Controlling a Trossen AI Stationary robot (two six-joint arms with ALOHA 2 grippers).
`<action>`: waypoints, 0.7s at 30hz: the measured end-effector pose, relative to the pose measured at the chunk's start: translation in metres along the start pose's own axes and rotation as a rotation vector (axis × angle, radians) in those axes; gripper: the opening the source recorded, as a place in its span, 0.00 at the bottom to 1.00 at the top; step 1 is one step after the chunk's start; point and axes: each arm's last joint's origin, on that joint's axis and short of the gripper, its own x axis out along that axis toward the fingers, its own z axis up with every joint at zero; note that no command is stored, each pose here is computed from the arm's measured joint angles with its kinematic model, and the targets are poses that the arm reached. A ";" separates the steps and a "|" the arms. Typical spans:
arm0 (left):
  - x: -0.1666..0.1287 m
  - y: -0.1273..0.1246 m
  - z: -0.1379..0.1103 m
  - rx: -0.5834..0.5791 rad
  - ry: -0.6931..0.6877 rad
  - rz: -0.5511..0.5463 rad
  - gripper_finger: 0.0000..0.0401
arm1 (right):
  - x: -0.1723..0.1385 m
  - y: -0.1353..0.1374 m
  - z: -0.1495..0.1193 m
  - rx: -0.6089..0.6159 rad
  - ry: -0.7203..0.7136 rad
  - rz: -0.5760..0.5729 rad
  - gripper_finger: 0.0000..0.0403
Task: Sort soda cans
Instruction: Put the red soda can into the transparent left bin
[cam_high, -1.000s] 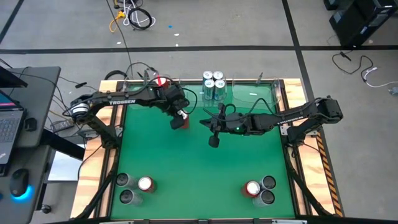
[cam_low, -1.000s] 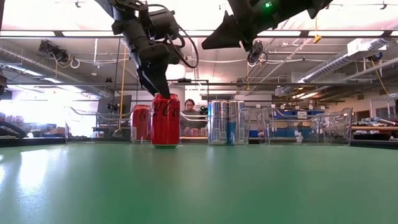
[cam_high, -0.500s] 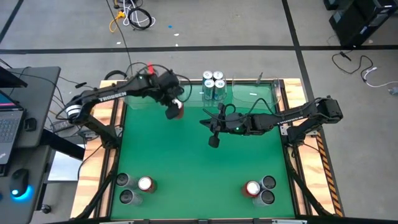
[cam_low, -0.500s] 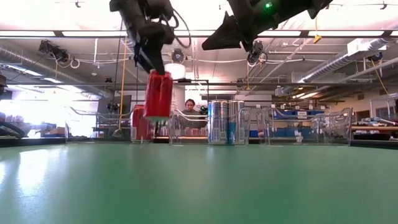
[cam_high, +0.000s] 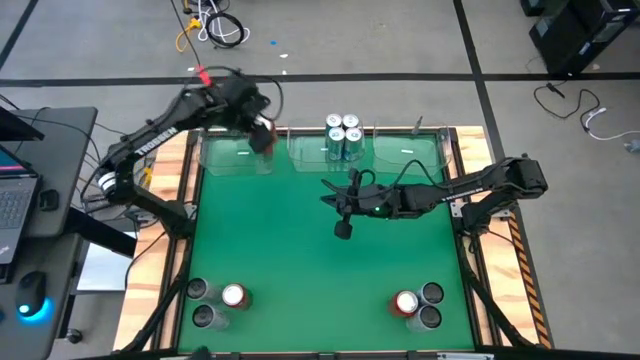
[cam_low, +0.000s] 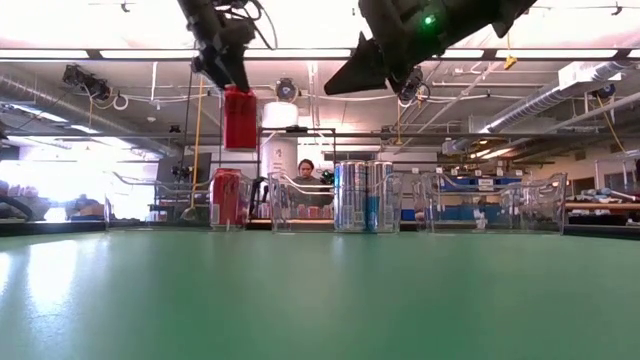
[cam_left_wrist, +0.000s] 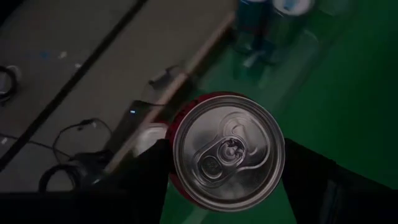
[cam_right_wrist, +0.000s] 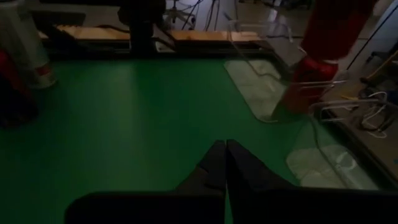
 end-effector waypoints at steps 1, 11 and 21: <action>-0.005 0.006 -0.002 -0.016 -0.013 0.013 0.63 | 0.002 0.001 -0.001 0.003 -0.004 0.004 0.00; -0.031 0.048 -0.026 -0.188 0.032 0.118 0.63 | 0.005 0.002 -0.002 0.018 -0.008 0.019 0.00; 0.027 0.075 -0.059 -0.305 0.077 0.094 0.63 | 0.005 0.003 -0.002 0.019 -0.012 0.020 0.00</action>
